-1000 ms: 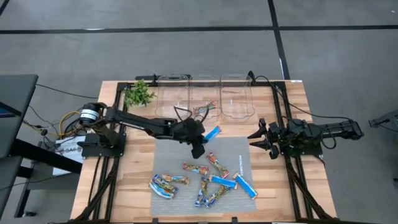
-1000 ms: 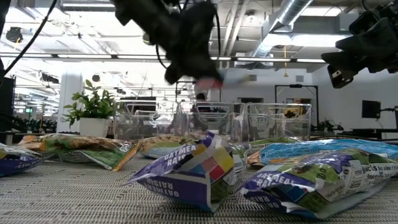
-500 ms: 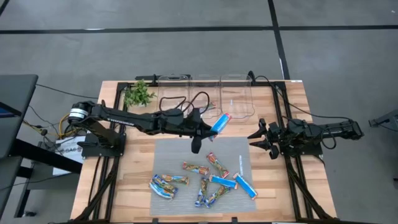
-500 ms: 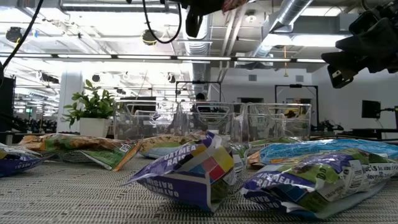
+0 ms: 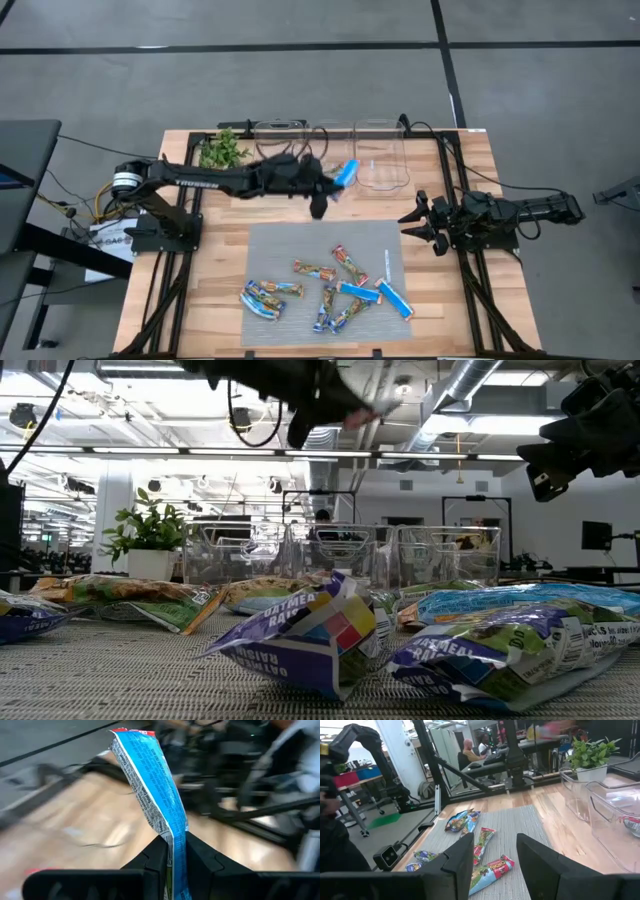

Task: Pick and place Granola Bars by type
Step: Put the red granola bar into the middle transparent bin

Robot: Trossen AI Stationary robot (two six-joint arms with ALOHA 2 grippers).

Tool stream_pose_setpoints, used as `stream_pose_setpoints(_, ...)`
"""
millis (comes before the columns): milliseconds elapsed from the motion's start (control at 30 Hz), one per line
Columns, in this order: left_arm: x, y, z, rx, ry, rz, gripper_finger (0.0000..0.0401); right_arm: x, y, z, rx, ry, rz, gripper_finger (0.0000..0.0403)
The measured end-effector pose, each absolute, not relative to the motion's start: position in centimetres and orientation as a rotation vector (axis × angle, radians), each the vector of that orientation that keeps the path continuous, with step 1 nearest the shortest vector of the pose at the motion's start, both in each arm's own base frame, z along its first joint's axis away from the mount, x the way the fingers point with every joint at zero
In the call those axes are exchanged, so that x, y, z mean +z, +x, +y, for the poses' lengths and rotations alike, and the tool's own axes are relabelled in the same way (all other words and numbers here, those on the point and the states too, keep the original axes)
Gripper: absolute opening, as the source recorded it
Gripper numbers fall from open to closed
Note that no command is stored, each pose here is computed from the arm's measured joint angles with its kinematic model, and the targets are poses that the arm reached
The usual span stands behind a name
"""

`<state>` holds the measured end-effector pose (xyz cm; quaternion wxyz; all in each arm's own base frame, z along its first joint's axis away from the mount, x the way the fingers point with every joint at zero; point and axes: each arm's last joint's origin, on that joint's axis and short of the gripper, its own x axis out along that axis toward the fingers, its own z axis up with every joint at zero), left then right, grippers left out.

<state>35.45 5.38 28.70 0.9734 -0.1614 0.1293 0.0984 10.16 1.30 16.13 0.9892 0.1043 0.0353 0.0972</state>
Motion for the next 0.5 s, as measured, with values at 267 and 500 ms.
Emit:
stream_pose_setpoints(267, 27.6, 33.1, 12.8, 0.423, -0.342, 0.346, 0.0046, 16.1, 10.2, 1.3, 0.195, 0.209, 0.071, 0.0144)
stream_pose_setpoints(500, 27.7, 32.1, 15.1, 0.449, -0.362, 0.331, 0.0046, 16.1, 10.2, 1.3, 0.195, 0.209, 0.071, 0.0141)
